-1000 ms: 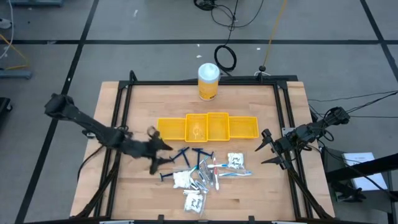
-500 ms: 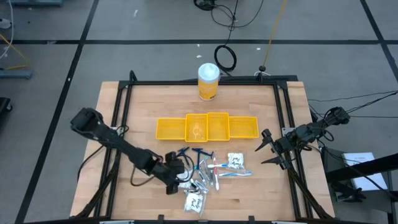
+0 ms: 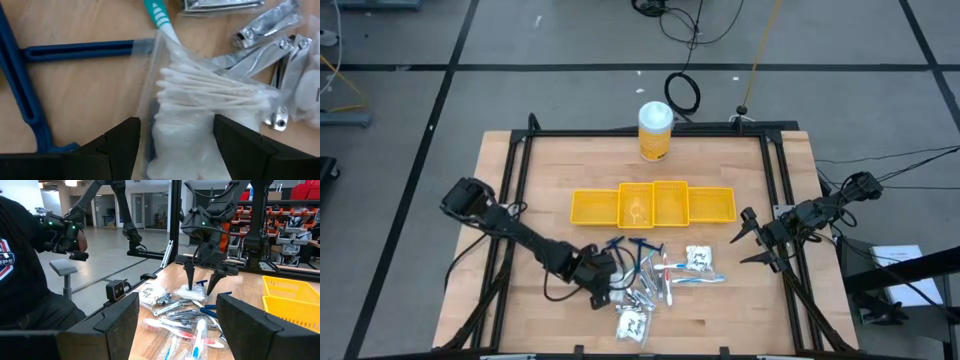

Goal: Pick & Place Travel size toiletries
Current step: Put the middle vanity pack into the left yellow bin

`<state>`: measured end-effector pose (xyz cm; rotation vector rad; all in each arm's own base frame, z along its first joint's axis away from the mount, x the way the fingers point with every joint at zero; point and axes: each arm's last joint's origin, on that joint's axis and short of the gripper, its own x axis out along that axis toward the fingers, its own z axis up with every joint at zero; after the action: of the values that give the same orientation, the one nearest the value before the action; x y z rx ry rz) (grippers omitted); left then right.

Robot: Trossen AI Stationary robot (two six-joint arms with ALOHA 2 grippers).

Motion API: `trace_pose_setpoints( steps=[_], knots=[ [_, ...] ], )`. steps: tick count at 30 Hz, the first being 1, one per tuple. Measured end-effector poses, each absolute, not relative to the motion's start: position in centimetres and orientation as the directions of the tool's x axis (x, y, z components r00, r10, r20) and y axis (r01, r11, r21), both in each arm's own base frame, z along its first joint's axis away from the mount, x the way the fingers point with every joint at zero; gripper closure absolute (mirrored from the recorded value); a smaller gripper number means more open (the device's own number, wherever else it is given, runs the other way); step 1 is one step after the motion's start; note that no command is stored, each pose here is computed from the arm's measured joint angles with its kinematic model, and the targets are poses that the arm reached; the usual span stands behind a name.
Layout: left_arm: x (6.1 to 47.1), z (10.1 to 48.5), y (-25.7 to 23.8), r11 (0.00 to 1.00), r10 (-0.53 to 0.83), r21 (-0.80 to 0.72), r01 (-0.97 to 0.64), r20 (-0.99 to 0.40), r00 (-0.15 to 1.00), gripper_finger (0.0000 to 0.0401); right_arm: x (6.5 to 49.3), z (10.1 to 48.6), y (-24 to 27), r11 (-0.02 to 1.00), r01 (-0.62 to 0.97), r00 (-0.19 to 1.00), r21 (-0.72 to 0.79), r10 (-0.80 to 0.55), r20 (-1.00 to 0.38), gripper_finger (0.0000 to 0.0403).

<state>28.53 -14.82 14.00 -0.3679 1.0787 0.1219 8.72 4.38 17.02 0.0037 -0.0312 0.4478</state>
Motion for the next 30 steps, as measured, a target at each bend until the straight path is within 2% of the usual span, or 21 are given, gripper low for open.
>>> trace_pose_setpoints(
  steps=[15, 24, 30],
  knots=[
    [28.98, 13.99, -13.94, 0.928, -0.066, -0.229, -0.295, -0.877, 0.475, 0.0153, 8.72, 17.02, 4.38, 0.901, -0.433, 0.901, -0.003, 0.433, 0.031, 0.0149],
    [29.28, 14.15, -14.09, 0.939, -0.083, -0.237, -0.249, -0.859, 0.505, 0.0154, 8.72, 17.02, 4.38, 0.901, -0.434, 0.901, -0.003, 0.433, 0.031, 0.0149],
    [29.26, 14.14, -14.13, 0.939, -0.101, -0.247, -0.238, -0.862, 0.497, 0.0181, 8.72, 17.02, 4.38, 0.901, -0.433, 0.901, -0.003, 0.433, 0.031, 0.0149]
  ],
)
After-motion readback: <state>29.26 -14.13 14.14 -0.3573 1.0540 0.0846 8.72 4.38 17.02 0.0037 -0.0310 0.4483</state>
